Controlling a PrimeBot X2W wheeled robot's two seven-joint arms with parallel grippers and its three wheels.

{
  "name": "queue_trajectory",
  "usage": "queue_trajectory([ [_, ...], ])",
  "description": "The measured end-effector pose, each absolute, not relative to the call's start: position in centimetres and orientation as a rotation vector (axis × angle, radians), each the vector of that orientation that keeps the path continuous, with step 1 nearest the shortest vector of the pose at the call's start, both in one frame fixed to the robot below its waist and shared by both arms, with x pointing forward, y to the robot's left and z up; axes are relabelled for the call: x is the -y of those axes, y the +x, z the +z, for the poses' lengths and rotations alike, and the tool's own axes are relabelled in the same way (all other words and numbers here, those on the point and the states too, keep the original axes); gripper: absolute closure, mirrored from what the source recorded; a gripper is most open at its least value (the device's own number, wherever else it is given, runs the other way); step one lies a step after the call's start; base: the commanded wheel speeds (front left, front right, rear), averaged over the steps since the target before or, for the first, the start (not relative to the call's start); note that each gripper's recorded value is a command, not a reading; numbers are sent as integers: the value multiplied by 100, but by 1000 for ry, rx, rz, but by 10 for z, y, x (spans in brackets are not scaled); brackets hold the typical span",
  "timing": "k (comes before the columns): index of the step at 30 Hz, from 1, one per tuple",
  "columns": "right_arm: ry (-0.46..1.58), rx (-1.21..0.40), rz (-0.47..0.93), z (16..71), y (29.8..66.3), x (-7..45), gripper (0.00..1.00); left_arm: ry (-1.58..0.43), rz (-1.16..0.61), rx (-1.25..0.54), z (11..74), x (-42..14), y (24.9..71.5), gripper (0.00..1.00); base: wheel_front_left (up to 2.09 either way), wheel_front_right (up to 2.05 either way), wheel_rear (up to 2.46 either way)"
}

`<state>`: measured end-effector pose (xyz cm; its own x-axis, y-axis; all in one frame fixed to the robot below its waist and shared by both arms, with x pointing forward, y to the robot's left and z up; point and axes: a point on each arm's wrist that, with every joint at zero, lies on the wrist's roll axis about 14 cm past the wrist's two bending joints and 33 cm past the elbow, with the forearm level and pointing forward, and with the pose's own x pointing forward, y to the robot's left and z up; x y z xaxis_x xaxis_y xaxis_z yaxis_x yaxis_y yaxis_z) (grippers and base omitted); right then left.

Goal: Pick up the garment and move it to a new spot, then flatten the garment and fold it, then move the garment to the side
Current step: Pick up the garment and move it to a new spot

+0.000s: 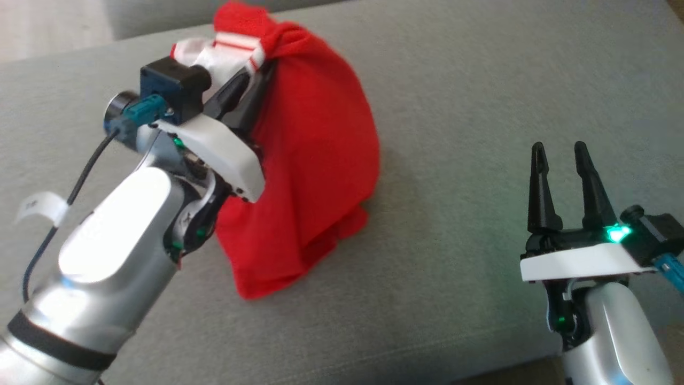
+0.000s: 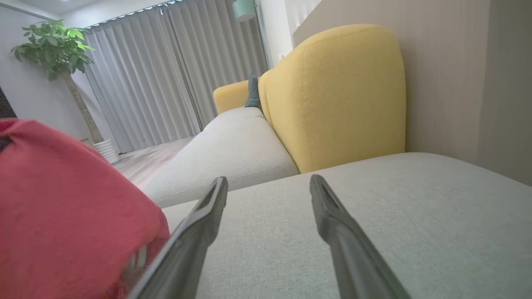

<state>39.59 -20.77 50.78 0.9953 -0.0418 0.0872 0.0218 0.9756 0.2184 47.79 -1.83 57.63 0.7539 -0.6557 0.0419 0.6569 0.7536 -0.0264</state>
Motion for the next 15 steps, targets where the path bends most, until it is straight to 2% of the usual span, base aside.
queue_trajectory([
  [3, 224, 82, -57, 504, 392, 215, 0, -3, -710, -35, 543, 23, 492, 100, 0, 0, 0],
  [4, 224, 79, -64, 503, 391, 218, 0, 1, -706, -53, 534, 24, 498, 64, 0, 0, 0],
  [5, 220, 77, -72, 502, 390, 220, 0, 10, -709, -69, 525, 26, 502, 64, 0, 0, 0],
  [6, 216, 75, -81, 502, 390, 223, 0, 23, -713, -85, 516, 29, 506, 6, 0, 0, 0],
  [7, 215, 75, -90, 502, 390, 227, 0, 30, -716, -100, 508, 32, 509, 0, 0, 0, 0],
  [11, 207, 61, -117, 497, 388, 235, 0, 39, -711, -115, 486, 36, 519, 0, 0, 0, 0],
  [15, 210, 61, -113, 496, 391, 234, 0, 13, -658, -76, 491, 22, 528, 0, 0, 0, 0],
])
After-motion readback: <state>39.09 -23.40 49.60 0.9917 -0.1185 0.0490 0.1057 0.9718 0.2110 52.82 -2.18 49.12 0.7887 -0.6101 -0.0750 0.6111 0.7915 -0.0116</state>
